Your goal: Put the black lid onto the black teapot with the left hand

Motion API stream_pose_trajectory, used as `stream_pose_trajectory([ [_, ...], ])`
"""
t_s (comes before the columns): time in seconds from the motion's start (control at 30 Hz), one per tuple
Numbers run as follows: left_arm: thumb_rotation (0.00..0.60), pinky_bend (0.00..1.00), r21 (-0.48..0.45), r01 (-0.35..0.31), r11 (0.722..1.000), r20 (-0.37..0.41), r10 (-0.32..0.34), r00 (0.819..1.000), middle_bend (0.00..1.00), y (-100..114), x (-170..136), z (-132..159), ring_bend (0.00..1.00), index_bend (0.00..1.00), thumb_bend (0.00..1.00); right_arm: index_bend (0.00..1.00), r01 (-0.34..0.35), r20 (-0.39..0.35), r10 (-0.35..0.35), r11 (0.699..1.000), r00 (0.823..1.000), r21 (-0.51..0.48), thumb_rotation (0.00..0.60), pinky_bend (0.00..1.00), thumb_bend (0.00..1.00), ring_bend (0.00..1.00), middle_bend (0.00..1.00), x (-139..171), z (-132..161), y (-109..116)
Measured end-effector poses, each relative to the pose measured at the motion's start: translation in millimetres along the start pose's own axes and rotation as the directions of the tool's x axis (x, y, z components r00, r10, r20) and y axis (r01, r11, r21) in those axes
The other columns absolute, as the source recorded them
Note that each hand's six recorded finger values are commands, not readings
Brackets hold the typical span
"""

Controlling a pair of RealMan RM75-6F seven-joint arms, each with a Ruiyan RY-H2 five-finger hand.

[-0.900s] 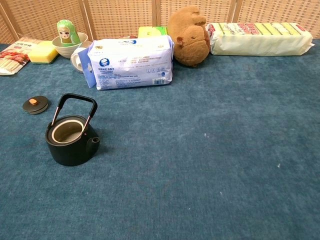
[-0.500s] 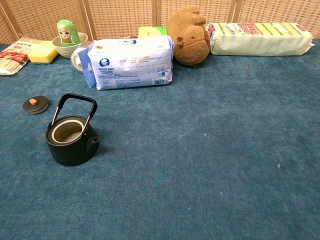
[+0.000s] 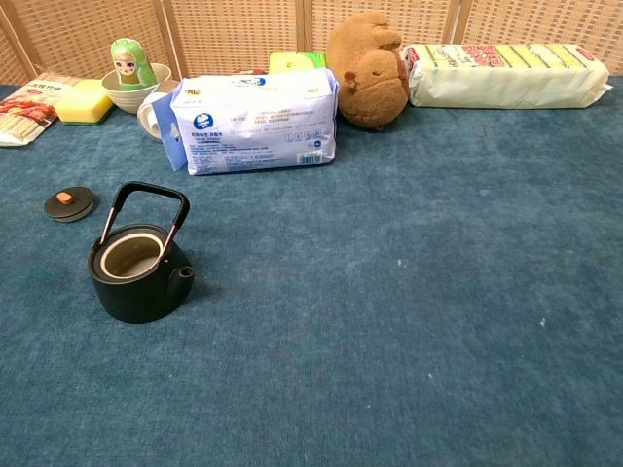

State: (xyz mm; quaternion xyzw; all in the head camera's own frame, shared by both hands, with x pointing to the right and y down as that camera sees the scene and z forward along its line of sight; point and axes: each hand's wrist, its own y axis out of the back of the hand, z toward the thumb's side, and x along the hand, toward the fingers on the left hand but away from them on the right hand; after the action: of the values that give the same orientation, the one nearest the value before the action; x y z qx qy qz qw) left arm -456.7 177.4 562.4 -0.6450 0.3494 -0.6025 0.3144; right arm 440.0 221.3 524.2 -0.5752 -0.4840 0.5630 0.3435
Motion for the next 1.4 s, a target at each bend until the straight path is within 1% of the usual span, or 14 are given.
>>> stream_pose_trajectory([
  [0.03, 0.6, 0.07, 0.006, 0.008, 1.0, 0.0, -0.008, 1.0, 0.0, -0.5, 7.2, 1.8, 0.0, 0.02, 0.15, 0.04, -0.002, 0.007, 0.002, 1.0, 1.0, 0.001, 0.6, 0.0, 0.0, 0.0, 0.0, -1.5, -1.7, -1.0],
  [0.07, 0.6, 0.07, 0.011, 0.017, 1.0, 0.0, -0.017, 1.0, 0.0, -1.3, 16.6, 4.1, 0.0, 0.06, 0.15, 0.04, -0.004, 0.015, 0.004, 1.0, 1.0, 0.004, 0.6, 0.0, 0.0, 0.0, 0.0, -3.1, -3.8, -2.1],
  [0.2, 0.6, 0.07, 0.024, 0.04, 0.999, -0.009, -0.04, 0.999, 0.0, -3.5, 47.8, 11.8, 0.0, 0.25, 0.17, 0.04, -0.011, 0.064, 0.01, 1.0, 0.998, 0.014, 0.6, 0.0, 0.0, 0.0, 0.0, -11.9, -16.7, -6.6],
  [0.27, 0.6, 0.07, 0.03, 0.047, 0.998, -0.016, -0.047, 0.999, 0.0, -4.9, 64.4, 17.0, 0.0, 0.28, 0.18, 0.04, -0.011, 0.08, 0.009, 1.0, 0.997, 0.019, 0.6, 0.0, 0.0, 0.0, 0.0, -15.5, -21.4, -7.5],
  [0.47, 0.6, 0.07, 0.055, 0.076, 0.996, -0.021, -0.075, 0.997, 0.0, -15.8, 101.4, 35.7, 0.0, 0.28, 0.18, 0.04, -0.012, 0.115, 0.01, 1.0, 0.993, 0.017, 0.6, 0.0, 0.0, 0.0, 0.0, -21.4, -30.5, -8.9],
  [0.77, 0.6, 0.07, 0.099, 0.135, 0.986, -0.028, -0.132, 0.991, 0.0, -36.7, 131.3, 58.1, 0.0, 0.28, 0.18, 0.04, -0.02, 0.155, 0.019, 1.0, 0.988, 0.003, 0.6, 0.0, 0.0, 0.0, 0.0, -26.4, -42.0, -8.8],
  [1.03, 0.6, 0.07, 0.169, 0.187, 0.968, -0.034, -0.184, 0.982, 0.0, -55.9, 144.8, 78.6, 0.0, 0.28, 0.18, 0.04, -0.023, 0.169, 0.024, 1.0, 0.985, -0.008, 0.6, 0.0, 0.0, 0.0, 0.0, -26.6, -46.7, -7.5],
  [1.4, 0.6, 0.07, 0.227, 0.219, 0.949, -0.036, -0.216, 0.976, 0.0, -69.4, 148.4, 94.1, 0.0, 0.28, 0.18, 0.04, -0.01, 0.177, 0.013, 1.0, 0.984, -0.018, 0.6, 0.0, 0.0, 0.0, 0.0, -27.2, -49.8, -3.1],
])
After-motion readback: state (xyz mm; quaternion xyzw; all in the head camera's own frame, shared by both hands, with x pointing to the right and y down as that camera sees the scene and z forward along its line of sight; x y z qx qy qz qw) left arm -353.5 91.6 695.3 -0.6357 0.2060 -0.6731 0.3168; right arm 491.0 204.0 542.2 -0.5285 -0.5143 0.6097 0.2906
